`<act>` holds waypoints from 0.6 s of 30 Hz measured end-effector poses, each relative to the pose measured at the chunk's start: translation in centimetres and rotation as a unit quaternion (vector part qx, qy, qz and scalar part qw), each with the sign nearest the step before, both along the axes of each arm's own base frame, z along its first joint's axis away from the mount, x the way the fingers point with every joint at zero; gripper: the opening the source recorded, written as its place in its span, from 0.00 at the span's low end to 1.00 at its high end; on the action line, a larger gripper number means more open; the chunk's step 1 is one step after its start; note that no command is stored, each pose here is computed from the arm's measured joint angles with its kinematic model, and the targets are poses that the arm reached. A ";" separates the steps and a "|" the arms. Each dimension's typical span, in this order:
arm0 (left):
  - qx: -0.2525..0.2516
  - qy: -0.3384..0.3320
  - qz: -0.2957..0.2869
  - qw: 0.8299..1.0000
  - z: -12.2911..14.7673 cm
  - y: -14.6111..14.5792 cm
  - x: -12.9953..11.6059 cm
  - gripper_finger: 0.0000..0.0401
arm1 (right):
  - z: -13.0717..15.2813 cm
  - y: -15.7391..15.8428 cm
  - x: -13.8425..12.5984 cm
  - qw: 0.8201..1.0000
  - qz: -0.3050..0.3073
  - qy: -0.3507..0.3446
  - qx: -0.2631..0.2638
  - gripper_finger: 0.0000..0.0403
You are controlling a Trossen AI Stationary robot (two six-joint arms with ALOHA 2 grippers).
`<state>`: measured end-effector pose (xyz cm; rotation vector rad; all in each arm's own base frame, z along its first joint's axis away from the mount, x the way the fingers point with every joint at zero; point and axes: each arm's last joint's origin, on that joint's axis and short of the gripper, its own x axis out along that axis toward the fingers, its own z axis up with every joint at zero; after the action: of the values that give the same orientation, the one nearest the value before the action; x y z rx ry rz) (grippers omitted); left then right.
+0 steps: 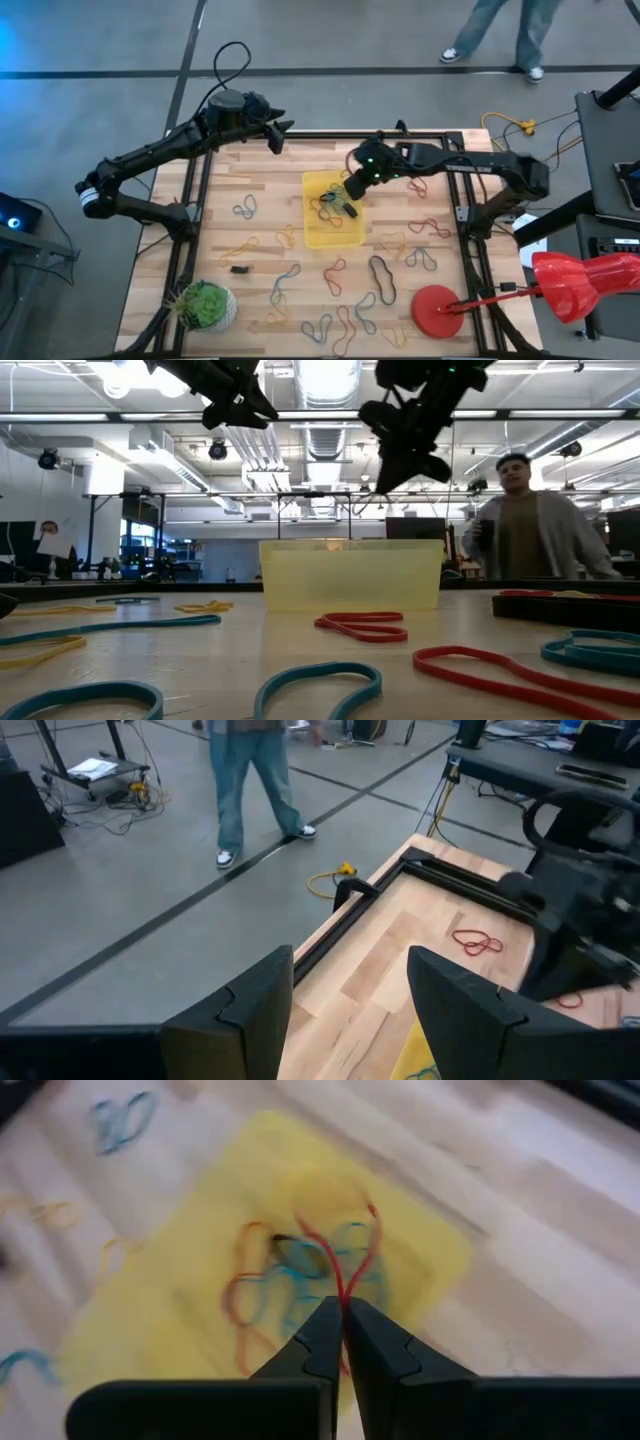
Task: Pick and place rubber bands into bin
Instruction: Put the red rubber band into the yellow bin
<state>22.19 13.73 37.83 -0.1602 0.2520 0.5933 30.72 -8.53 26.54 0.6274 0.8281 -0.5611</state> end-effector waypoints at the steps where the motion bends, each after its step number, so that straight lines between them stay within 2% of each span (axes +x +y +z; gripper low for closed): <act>1: -0.001 0.000 0.000 1.000 0.0 0.0 0.0 0.46 | -0.2 -0.1 0.7 1.000 0.012 0.003 0.006 0.02; 9: -0.007 0.005 0.000 1.000 0.0 -0.2 -0.3 0.46 | -2.3 0.1 4.2 0.992 0.112 0.031 0.056 0.02; 14: -0.015 0.017 0.000 1.000 -0.2 -0.3 -0.5 0.46 | -3.5 0.1 4.9 0.989 0.111 0.067 0.068 0.03; 18: -0.018 0.022 0.000 1.000 -0.3 -0.3 -0.5 0.46 | -3.4 0.1 4.9 0.988 0.120 0.072 0.066 0.11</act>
<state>21.65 13.39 37.52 -0.1827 0.3059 0.5935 35.63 -8.41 23.11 0.6018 1.0665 -0.3367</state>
